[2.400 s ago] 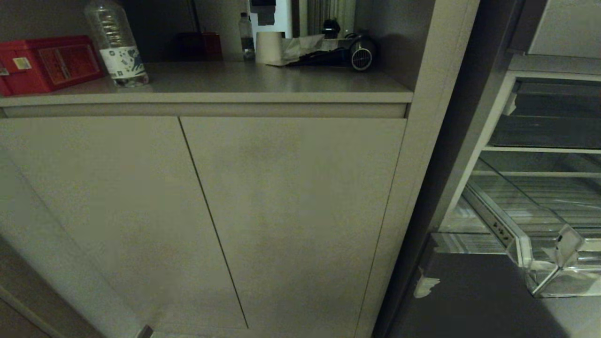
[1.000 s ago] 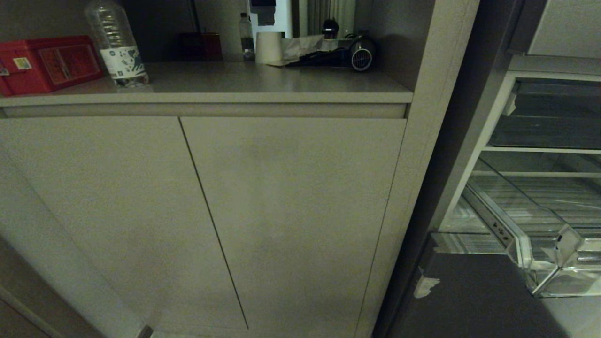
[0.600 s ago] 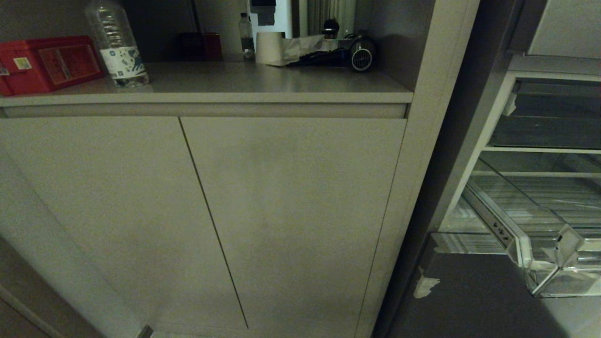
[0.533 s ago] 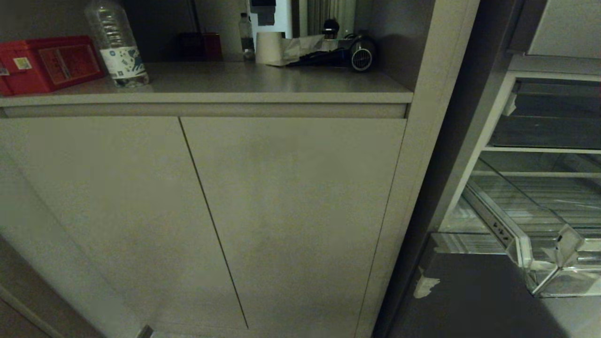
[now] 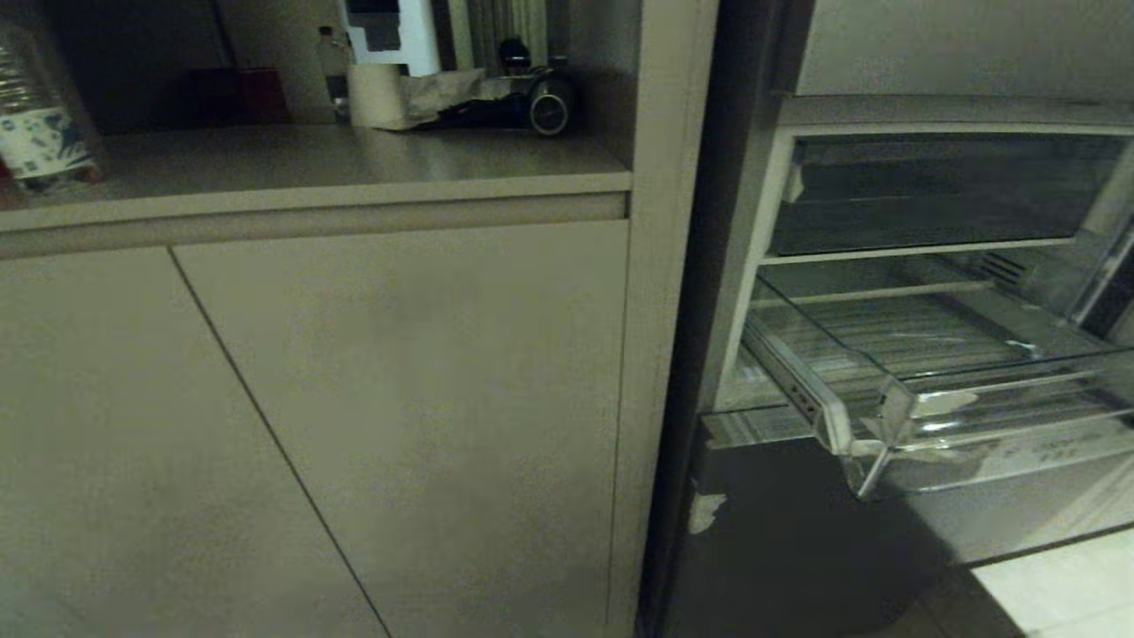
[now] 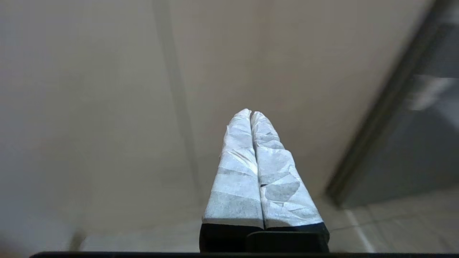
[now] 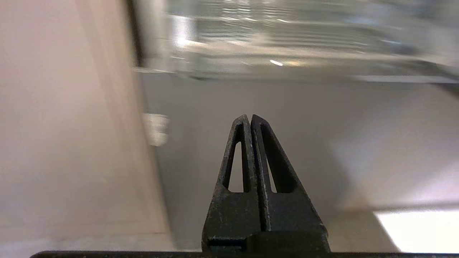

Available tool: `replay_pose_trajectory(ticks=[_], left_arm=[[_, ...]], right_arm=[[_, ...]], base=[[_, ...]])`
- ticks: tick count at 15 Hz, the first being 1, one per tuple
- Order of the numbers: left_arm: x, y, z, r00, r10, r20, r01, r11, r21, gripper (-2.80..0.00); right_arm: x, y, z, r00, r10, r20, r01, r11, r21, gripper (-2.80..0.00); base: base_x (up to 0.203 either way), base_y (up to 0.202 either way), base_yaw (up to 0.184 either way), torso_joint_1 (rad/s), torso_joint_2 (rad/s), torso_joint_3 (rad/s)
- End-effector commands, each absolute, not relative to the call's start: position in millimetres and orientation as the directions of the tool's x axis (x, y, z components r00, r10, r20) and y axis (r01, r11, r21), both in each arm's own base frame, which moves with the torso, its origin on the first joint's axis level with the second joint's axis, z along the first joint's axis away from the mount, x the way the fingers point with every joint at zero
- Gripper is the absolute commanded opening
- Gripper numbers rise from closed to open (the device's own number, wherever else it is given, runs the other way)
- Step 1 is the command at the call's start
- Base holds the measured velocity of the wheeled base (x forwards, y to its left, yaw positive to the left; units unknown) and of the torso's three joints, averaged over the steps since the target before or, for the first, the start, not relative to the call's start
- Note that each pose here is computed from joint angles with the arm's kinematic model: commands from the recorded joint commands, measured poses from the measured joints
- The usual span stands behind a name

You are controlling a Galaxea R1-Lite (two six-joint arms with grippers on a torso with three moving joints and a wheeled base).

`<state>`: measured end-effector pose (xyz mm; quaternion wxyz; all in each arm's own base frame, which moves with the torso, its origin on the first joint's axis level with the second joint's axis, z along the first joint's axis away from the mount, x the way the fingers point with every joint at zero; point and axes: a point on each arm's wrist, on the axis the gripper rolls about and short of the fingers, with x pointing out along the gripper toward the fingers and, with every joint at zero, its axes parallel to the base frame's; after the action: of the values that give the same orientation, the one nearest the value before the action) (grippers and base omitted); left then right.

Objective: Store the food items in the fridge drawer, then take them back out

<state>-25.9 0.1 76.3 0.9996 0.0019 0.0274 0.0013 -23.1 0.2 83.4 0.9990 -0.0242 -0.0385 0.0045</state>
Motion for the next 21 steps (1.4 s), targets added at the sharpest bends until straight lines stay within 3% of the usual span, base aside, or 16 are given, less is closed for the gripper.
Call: replay_pose_trajectory(ticks=[1,21], left_arm=[[-25.8,0.1,76.2,0.998,0.003,-0.056,-0.003,1.000,0.003,-2.80],[-25.8,0.1,76.2,0.998,0.003,-0.056,-0.003,1.000,0.005,-2.80]], right_arm=[[-20.8,0.2,74.7,0.999,0.011,0.048,-0.009,0.999,-0.050,-2.80],[-20.8,0.2,74.9,0.999,0.009,0.049,-0.007,0.999,-0.043,-2.80]], base=[[0.003,0.007,-0.172,0.002,0.01,0.004],[-0.001,0.007,-0.175,0.003,0.00,0.003]])
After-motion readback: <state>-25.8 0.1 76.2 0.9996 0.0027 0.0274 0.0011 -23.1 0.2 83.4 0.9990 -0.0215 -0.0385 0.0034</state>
